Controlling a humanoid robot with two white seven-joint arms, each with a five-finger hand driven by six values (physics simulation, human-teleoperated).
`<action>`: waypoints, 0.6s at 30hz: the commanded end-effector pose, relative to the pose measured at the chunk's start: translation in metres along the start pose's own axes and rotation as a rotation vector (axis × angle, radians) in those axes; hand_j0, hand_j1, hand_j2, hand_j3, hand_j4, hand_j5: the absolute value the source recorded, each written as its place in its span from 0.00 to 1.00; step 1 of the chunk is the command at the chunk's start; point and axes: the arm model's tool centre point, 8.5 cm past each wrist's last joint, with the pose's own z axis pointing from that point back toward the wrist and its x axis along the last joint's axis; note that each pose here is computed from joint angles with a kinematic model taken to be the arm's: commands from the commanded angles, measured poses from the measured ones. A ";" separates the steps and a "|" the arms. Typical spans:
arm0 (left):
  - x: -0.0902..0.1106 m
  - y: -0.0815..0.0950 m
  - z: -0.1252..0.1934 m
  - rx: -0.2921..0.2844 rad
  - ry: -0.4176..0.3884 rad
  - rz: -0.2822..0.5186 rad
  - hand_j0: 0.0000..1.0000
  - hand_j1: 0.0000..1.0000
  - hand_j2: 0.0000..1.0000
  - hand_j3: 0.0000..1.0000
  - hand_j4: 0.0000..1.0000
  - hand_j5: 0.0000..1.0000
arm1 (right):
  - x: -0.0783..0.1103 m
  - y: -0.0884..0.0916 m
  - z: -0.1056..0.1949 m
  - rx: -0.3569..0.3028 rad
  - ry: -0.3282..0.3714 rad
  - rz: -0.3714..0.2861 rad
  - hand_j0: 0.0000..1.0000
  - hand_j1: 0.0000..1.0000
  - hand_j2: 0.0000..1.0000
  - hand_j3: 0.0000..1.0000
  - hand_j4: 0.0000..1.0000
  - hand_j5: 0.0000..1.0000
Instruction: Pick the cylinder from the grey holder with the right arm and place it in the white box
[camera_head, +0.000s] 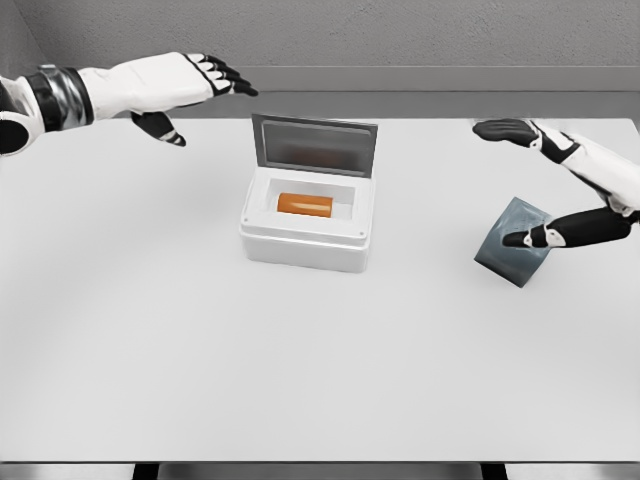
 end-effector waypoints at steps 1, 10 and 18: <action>-0.002 -0.003 -0.004 -0.003 0.008 0.013 1.00 1.00 1.00 1.00 1.00 1.00 | 0.001 -0.004 0.000 -0.053 -0.019 -0.004 1.00 1.00 1.00 1.00 1.00 1.00; -0.006 -0.014 -0.015 -0.021 0.023 0.041 1.00 1.00 1.00 1.00 1.00 1.00 | -0.014 0.043 0.016 -0.072 0.030 -0.128 1.00 1.00 1.00 1.00 1.00 1.00; 0.002 -0.016 -0.030 -0.024 0.001 0.045 1.00 1.00 1.00 1.00 1.00 1.00 | -0.014 0.043 0.016 -0.070 0.032 -0.128 1.00 1.00 1.00 1.00 1.00 1.00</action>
